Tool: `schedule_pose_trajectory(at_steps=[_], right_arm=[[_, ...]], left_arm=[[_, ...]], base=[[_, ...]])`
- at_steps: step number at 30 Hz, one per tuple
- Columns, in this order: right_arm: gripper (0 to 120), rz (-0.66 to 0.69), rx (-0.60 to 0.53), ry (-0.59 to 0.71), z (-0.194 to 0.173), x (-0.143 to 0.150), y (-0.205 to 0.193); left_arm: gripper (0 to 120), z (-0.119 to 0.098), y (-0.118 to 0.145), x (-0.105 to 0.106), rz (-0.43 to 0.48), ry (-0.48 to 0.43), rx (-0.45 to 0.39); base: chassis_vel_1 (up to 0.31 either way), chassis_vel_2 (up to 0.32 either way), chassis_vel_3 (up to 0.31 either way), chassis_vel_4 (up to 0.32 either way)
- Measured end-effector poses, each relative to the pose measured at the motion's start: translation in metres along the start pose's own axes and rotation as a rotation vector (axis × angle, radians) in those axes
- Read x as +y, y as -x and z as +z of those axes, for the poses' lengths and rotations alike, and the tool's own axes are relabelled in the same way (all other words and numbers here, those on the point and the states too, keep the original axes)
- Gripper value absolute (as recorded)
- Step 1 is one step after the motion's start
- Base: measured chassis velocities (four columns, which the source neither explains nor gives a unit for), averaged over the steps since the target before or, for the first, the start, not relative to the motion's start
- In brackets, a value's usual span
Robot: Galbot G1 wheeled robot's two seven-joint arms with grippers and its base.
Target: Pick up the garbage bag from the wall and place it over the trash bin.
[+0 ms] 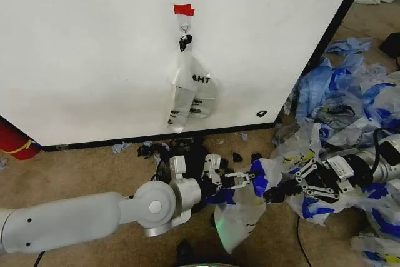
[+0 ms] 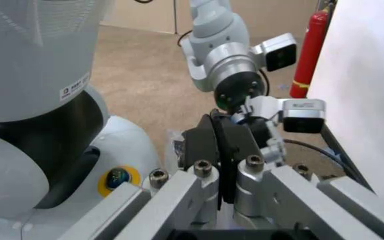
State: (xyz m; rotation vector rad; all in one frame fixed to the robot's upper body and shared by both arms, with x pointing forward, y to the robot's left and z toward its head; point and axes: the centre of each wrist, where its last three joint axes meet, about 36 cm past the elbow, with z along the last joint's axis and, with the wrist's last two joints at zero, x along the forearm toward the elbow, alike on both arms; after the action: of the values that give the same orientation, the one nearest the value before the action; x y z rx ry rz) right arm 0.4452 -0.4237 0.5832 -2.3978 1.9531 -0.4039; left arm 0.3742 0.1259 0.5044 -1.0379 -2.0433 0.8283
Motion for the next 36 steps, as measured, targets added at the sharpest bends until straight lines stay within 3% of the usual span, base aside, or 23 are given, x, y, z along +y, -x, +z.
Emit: schedule_pose_trajectory(at_steps=[32, 36], right_arm=[[0, 0.055, -0.029, -0.034, -0.032, -0.007, -0.006], [0, 0.063, -0.032, -0.033, -0.031, -0.007, -0.006]], left_arm=[[94, 0.005, 0.003, -0.001, -0.003, -0.013, -0.002], [83, 0.003, 0.002, -0.003, -0.001, -0.007, -0.008]], base=[[0.000, 0.000, 0.000, 0.000], [0.000, 0.000, 0.000, 0.000]])
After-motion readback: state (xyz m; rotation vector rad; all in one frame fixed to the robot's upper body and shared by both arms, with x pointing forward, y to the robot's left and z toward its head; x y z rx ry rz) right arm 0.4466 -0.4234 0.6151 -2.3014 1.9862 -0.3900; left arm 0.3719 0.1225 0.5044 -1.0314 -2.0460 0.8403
